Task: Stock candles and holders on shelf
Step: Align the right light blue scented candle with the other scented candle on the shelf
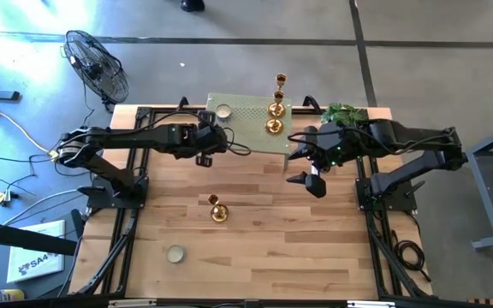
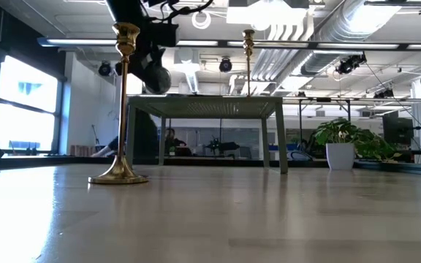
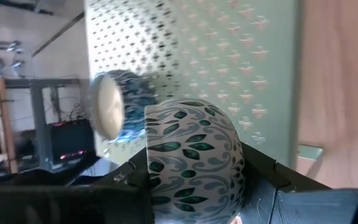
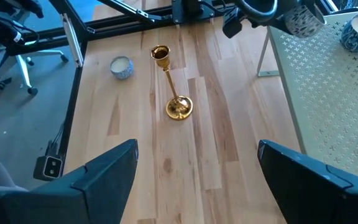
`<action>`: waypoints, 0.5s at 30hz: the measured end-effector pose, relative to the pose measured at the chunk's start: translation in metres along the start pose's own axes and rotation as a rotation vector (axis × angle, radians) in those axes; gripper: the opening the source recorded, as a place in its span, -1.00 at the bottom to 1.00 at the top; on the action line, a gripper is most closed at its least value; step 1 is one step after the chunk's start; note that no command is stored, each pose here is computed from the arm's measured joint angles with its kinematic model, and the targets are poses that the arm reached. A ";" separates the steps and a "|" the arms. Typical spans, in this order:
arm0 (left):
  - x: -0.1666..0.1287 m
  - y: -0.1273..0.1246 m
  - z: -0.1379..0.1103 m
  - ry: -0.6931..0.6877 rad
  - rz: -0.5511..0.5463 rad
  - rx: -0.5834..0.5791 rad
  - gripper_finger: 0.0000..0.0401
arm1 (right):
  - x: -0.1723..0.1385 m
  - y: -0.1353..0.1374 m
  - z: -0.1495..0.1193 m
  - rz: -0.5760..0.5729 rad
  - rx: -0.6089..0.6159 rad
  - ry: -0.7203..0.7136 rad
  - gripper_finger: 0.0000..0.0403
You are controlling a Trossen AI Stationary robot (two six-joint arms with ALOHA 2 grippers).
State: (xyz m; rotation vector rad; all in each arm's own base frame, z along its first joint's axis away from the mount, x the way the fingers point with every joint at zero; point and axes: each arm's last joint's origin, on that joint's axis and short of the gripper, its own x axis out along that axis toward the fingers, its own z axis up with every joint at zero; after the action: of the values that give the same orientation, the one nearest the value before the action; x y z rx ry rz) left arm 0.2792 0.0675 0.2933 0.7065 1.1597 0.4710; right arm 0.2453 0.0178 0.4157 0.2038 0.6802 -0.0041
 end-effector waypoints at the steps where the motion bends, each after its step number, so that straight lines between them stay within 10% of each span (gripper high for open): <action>1: 0.000 0.001 0.000 0.002 0.011 -0.007 -0.25 | 0.000 0.000 0.000 0.000 -0.001 0.000 0.62; 15: 0.000 0.001 0.000 0.006 0.020 0.013 -0.25 | 0.000 -0.001 0.000 -0.019 -0.012 -0.004 0.62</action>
State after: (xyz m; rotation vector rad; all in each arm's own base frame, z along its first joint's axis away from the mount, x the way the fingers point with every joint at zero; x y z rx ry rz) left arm 0.2794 0.0680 0.2939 0.7291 1.1637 0.4831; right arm 0.2454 0.0172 0.4157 0.1853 0.6776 -0.0187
